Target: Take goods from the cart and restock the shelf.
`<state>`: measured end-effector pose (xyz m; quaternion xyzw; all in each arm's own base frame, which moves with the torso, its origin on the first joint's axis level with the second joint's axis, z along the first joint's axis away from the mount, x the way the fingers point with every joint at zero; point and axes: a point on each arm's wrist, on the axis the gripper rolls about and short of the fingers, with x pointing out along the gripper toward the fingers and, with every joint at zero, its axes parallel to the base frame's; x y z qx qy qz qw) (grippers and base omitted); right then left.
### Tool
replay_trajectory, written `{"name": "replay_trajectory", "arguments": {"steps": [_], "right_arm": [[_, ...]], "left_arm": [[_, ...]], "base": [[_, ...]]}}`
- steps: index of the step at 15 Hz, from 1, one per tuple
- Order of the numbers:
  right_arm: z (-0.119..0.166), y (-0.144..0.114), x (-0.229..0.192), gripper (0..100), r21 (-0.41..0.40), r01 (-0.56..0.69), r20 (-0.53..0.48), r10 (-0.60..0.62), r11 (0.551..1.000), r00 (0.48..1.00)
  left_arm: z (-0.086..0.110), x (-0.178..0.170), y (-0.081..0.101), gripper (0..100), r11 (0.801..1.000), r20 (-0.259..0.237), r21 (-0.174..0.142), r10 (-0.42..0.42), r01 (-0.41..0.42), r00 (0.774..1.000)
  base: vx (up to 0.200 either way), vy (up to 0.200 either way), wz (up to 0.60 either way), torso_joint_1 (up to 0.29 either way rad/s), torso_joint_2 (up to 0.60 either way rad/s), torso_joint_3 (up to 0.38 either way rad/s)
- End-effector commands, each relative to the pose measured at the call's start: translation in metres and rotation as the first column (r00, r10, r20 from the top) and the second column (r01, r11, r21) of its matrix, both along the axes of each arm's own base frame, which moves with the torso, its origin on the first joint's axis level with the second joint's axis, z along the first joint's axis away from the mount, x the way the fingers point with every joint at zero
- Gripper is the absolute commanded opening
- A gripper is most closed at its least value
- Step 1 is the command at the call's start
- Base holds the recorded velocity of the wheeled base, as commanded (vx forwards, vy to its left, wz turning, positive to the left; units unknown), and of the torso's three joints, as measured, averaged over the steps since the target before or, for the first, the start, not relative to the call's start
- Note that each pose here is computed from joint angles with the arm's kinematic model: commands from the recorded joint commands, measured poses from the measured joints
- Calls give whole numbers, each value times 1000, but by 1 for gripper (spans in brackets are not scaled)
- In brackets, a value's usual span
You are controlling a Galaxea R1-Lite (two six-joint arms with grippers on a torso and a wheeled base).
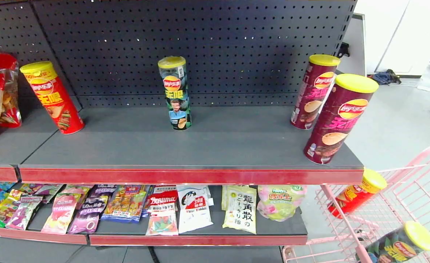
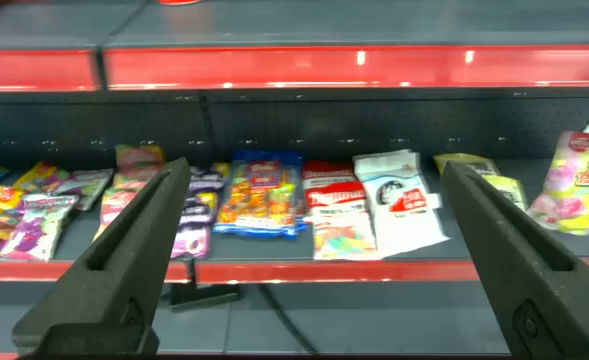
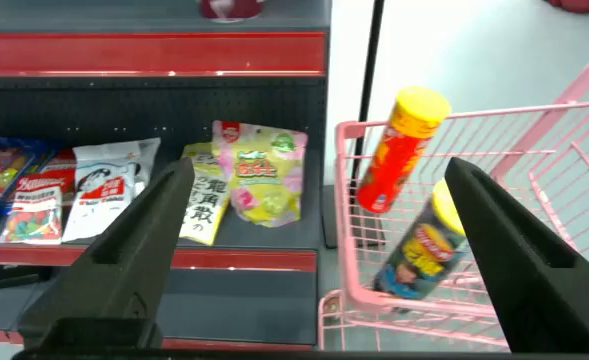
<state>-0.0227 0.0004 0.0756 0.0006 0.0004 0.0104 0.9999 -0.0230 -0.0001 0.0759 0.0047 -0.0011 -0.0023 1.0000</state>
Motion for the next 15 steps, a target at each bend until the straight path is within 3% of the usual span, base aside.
{"name": "replay_trajectory", "arguments": {"steps": [1,5,15], "right_arm": [[0,0,0,100,0,-1,1,1,1000,1000],[0,0,0,100,-1,-1,1,1,1000,1000],[0,0,0,100,2,1,1,-1,1000,1000]], "left_arm": [[0,0,0,100,1000,-1,0,0,0,1000],[0,0,0,100,1000,-1,-3,0,0,1000],[0,0,0,100,1000,-1,-3,0,0,1000]], "base": [[0,-200,0,7,7,-7],[0,-50,0,-2,-1,2],[0,0,-600,2,1,1]]}}
